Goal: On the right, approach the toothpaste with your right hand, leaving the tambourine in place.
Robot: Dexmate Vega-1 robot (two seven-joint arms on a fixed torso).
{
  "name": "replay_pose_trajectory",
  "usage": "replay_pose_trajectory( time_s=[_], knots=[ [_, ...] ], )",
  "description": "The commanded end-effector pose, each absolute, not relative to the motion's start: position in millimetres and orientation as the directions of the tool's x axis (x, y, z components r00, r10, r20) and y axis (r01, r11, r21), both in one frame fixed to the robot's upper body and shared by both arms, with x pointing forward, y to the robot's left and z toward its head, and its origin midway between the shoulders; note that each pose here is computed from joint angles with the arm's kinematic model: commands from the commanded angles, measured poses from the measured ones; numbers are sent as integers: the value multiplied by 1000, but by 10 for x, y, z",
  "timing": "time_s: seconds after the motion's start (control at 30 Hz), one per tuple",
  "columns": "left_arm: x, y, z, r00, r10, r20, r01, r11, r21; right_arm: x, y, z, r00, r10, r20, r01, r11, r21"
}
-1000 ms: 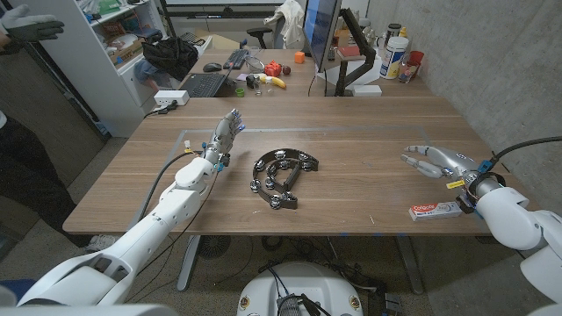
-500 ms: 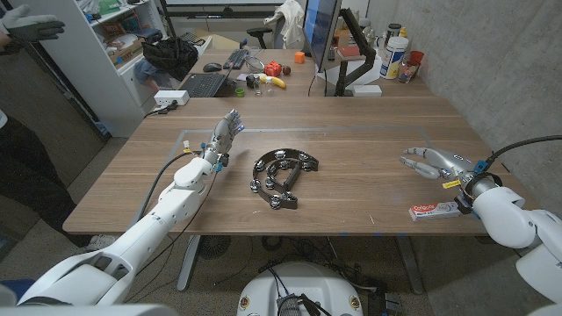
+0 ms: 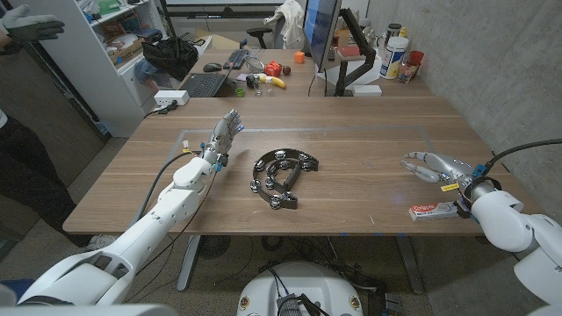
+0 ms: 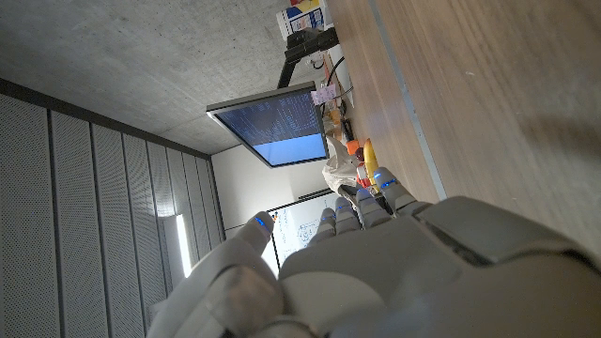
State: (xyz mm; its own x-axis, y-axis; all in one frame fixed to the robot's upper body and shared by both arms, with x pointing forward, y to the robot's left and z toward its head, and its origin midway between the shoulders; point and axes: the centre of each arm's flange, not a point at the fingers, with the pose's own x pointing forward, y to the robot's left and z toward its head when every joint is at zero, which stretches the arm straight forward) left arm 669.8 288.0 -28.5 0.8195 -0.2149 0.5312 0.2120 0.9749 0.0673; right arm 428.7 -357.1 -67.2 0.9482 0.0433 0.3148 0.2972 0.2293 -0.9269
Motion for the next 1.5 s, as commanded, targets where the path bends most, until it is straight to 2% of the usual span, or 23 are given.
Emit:
replay_pose_trajectory(
  time_s=[0.03, 1.5],
  knots=[
    [6689, 2893, -285, 818, -216, 532, 213, 975, 69, 4290, -3580, -736, 954, 26, 298, 283, 239, -929],
    [6573, 3025, -335, 817, -222, 532, 212, 974, 81, 4251, -3502, -873, 970, 0, 244, 238, 227, -945]
  ],
)
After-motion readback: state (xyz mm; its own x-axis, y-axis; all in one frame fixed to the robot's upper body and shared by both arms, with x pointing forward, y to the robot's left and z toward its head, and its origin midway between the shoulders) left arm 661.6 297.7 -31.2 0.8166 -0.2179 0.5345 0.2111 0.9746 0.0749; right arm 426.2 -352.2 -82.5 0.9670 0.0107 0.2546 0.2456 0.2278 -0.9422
